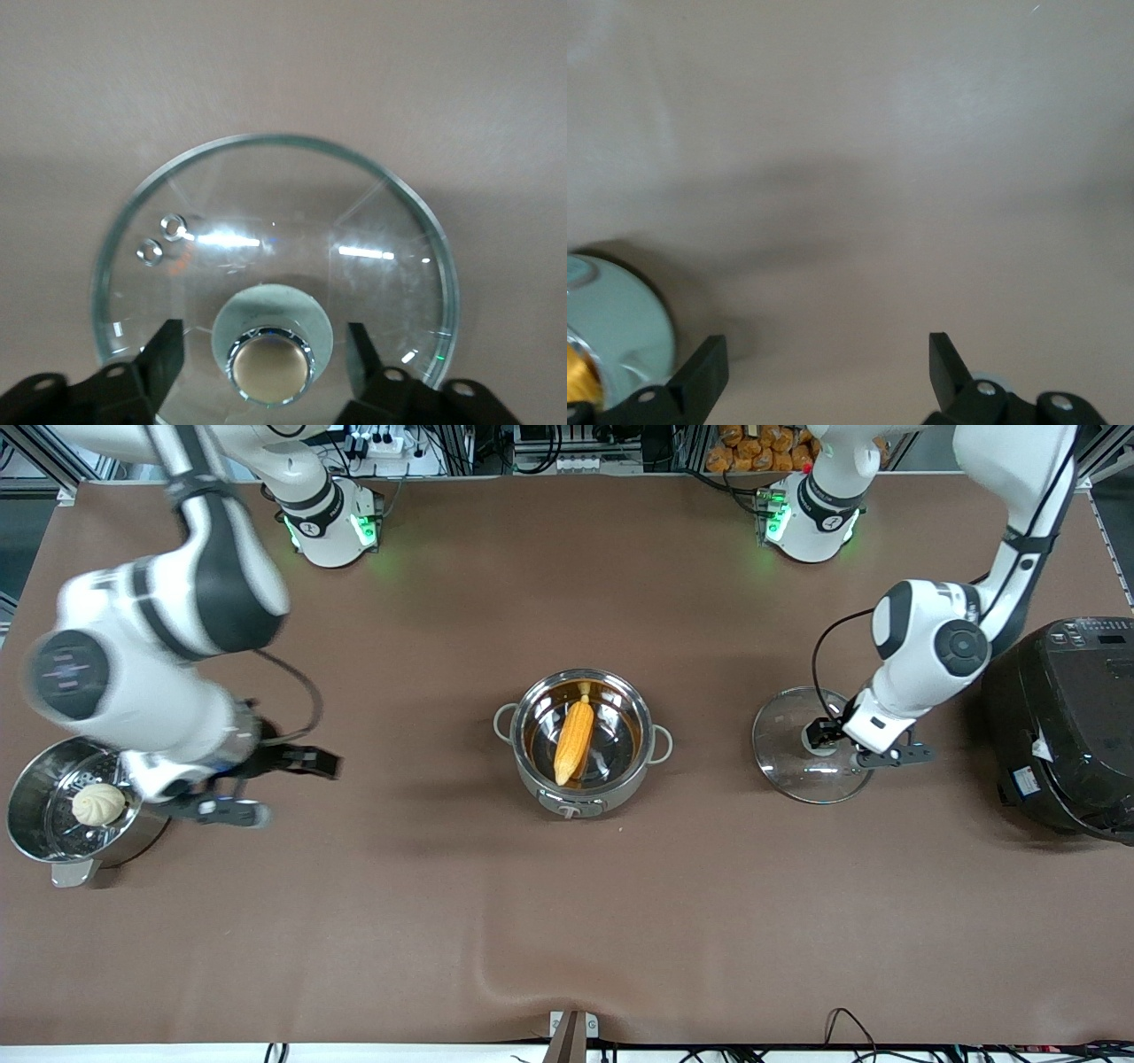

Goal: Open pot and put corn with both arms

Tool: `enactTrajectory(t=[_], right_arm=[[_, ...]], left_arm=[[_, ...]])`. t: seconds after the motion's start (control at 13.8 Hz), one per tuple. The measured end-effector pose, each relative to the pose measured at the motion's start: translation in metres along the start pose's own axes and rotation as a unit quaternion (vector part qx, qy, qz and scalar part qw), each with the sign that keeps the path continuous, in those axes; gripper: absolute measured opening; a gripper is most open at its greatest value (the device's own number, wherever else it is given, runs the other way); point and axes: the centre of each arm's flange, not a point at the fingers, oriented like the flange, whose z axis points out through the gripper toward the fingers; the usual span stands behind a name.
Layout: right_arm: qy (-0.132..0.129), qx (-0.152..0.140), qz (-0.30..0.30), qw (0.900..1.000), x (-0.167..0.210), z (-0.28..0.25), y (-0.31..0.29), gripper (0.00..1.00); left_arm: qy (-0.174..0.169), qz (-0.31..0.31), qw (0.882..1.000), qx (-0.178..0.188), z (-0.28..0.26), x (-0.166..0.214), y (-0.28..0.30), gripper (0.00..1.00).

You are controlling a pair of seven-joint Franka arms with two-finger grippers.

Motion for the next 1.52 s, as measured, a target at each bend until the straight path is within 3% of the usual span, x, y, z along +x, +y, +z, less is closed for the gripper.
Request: enactTrajectory(t=[0.07,0.36,0.65,0.94,1.52], right_arm=[[0.004,0.002,-0.015,1.0,0.002,-0.01,0.028,1.0],[0.022,0.006,-0.022,1.0,-0.023,-0.078,0.108,1.0],[0.032,0.004,-0.02,0.999,-0.074,-0.144,0.114,1.0],[0.043,0.003,-0.011,0.999,-0.11,-0.174,0.111,1.0],[0.061,0.004,0.005,0.998,-0.111,-0.163,0.126,1.0]], left_arm=[[0.003,-0.001,1.0,0.004,-0.028,0.01,0.0,0.99],[-0.009,-0.006,1.0,0.024,-0.183,0.034,0.005,1.0],[-0.023,-0.016,0.999,0.031,-0.31,0.031,0.001,1.0],[-0.026,0.009,0.999,0.03,-0.361,0.024,0.002,1.0],[-0.058,0.011,0.998,0.024,-0.378,0.016,-0.008,1.0]])
